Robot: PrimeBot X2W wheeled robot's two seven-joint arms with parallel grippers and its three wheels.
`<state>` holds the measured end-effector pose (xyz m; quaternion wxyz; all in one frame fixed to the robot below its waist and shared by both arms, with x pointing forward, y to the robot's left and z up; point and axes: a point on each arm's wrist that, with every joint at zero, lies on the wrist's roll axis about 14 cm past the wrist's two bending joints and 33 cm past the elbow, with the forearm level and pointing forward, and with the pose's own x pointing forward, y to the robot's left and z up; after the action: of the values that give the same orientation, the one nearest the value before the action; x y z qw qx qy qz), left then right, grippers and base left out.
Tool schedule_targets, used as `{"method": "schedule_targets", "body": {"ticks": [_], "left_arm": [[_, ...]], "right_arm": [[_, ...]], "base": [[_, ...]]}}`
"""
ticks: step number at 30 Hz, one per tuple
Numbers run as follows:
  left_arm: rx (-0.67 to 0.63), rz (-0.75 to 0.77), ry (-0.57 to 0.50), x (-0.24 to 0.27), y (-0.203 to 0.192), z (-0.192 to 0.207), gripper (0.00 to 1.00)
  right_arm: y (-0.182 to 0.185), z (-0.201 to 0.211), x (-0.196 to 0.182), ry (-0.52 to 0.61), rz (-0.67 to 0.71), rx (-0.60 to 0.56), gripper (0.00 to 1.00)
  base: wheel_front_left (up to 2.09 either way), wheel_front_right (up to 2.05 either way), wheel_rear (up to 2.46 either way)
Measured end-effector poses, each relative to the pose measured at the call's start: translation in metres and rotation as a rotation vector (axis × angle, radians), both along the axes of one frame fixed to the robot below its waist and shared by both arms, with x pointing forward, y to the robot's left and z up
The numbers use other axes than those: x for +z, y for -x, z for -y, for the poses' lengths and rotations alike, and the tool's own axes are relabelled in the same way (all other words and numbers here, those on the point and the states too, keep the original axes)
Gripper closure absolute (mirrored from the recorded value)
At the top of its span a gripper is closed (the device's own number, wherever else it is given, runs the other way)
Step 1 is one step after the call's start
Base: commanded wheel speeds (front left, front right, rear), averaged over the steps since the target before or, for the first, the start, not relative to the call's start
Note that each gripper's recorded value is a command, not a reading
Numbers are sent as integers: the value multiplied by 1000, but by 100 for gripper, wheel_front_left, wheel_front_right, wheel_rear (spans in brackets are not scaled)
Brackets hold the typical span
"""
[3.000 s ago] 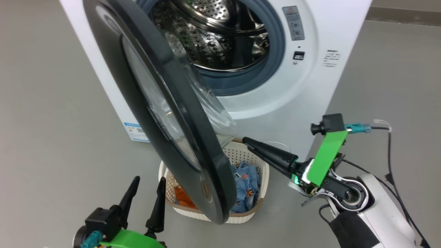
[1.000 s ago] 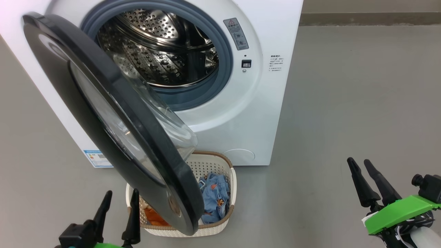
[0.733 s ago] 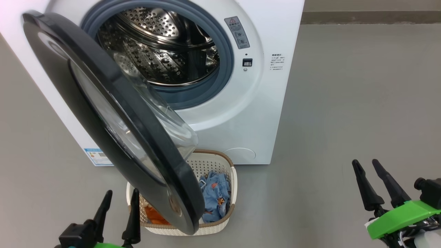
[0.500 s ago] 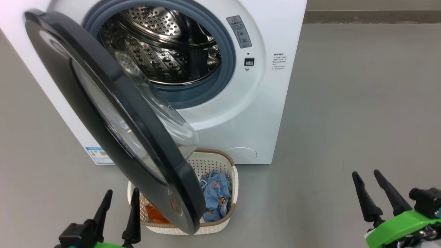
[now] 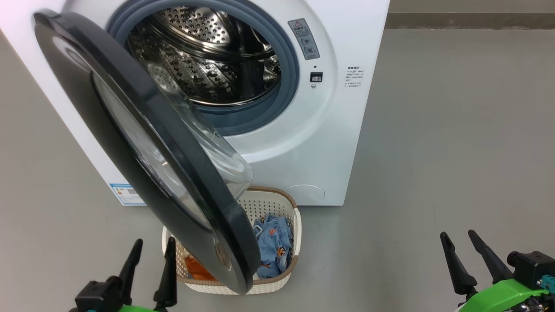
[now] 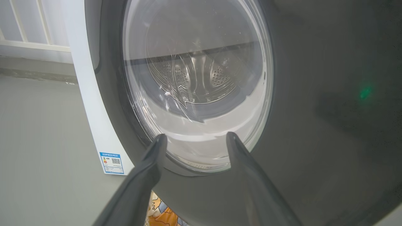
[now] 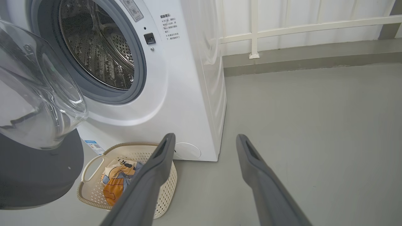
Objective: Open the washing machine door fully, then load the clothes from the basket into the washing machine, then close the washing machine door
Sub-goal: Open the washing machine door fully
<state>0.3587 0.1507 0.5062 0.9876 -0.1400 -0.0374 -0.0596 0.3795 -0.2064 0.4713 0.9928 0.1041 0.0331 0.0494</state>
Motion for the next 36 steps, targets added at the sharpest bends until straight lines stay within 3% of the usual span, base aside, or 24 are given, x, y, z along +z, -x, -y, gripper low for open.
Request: {"method": "schedule_targets", "body": {"ticks": [1,3,10,16,23,28,36], "left_arm": [[0,-1,0,0,0,0,55],[1,1,0,0,0,0,100],[47,100,15,32,-1,-15,100],[64,357,37,114,6,-22,100],[-120,610,52,189,40,37,100],[-310,573,78,178,53,96,100],[-482,298,132,102,49,150,100]], "right_arm": [[0,0,0,2,1,0,0],[0,0,1,6,3,2,0],[0,-1,4,6,12,0,0],[3,-3,3,13,12,7,0],[1,-3,7,11,23,7,0],[3,-4,3,15,15,6,0],[6,-5,-2,7,2,2,0]], "base": [[0,0,0],[0,0,0],[0,0,0],[0,0,0],[0,0,0],[0,0,0],[0,0,0]]}}
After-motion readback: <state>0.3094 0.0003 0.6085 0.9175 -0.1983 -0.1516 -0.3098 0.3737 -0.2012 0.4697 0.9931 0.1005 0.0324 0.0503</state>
